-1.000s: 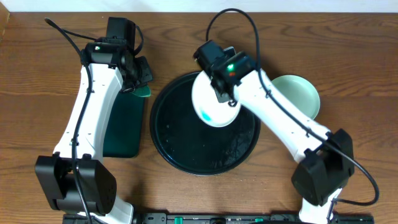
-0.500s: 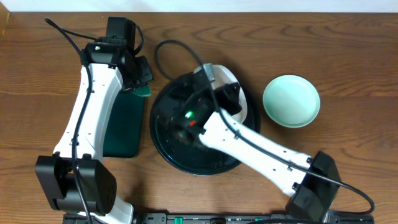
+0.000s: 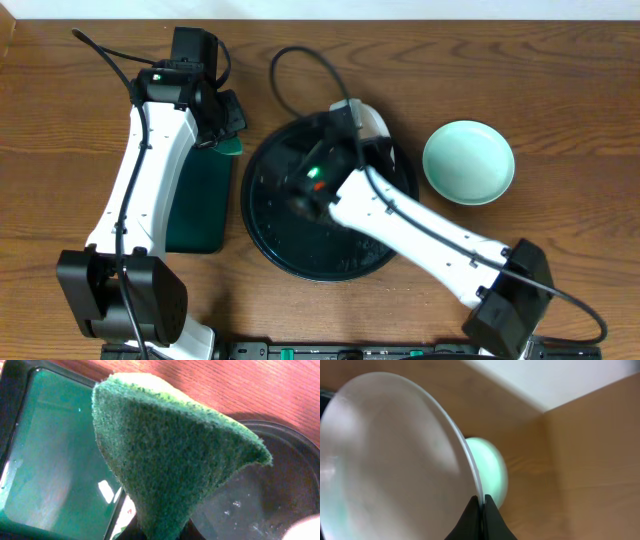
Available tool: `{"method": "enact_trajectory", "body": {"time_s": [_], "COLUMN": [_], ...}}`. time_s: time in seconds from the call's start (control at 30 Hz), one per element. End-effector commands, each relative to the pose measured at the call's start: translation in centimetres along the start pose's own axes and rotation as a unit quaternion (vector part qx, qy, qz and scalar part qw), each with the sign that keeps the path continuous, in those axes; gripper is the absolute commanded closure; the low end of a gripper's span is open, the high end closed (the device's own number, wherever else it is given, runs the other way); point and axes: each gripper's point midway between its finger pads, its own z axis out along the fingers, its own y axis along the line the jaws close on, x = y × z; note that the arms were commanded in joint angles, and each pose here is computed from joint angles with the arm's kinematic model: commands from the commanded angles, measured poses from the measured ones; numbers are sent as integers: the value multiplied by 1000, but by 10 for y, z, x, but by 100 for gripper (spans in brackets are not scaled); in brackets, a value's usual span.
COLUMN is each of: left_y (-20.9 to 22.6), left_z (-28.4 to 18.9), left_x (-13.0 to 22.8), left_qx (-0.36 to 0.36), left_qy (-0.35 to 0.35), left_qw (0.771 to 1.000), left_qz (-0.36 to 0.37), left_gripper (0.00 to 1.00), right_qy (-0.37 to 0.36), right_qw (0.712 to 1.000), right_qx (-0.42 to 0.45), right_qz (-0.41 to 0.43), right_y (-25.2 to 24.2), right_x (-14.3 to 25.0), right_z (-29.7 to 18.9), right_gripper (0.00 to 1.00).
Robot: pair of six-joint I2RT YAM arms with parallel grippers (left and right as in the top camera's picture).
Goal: Clean dirty plates on tray and stack at the side
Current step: 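Lift the pink-white plate with the right gripper and tilt it, then lower the pink-white plate onto the green plate stack and release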
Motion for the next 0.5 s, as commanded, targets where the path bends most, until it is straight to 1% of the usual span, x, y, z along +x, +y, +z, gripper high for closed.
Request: {"method": "enact_trajectory", "body": {"time_s": [0.0,0.1,0.17,0.27,0.3,0.37,0.4,0.47], "left_y": [2,2,2,2,2,2,2,2], "left_z": [-2,-2,-2,-2,-2,-2,-2,-2], "left_x": [-3,-3,-3,-3,-3,-3,-3,-3], "left_qx": [-5,-5,-5,-5,-5,-5,-5,-4], "left_qy": [-6,-6,-6,-6,-6,-6,-6,-6], "left_qw": [1000,1000,1000,1000,1000,1000,1000,1000], "left_qz": [6,6,6,6,6,6,6,6], "left_gripper": [93,93,93,93,93,93,93,93], "right_qy": [117,156,176,198,209,217,223,229], "right_qw": [975,946,921,887,871,862,862,872], "right_qx": [-183,-280,-345,-417,-445,-455,-445,-407], "right_qz": [-48,-41,-34,-10,20,58,98,145], "right_y": [39,58,65,61,48,27,2,-33], "right_x": [21,24,23,20,16,13,11,14], "right_z": [13,17,17,19,28,42,62,91], "right_gripper": [99,99,99,99,99,99,99,99]}}
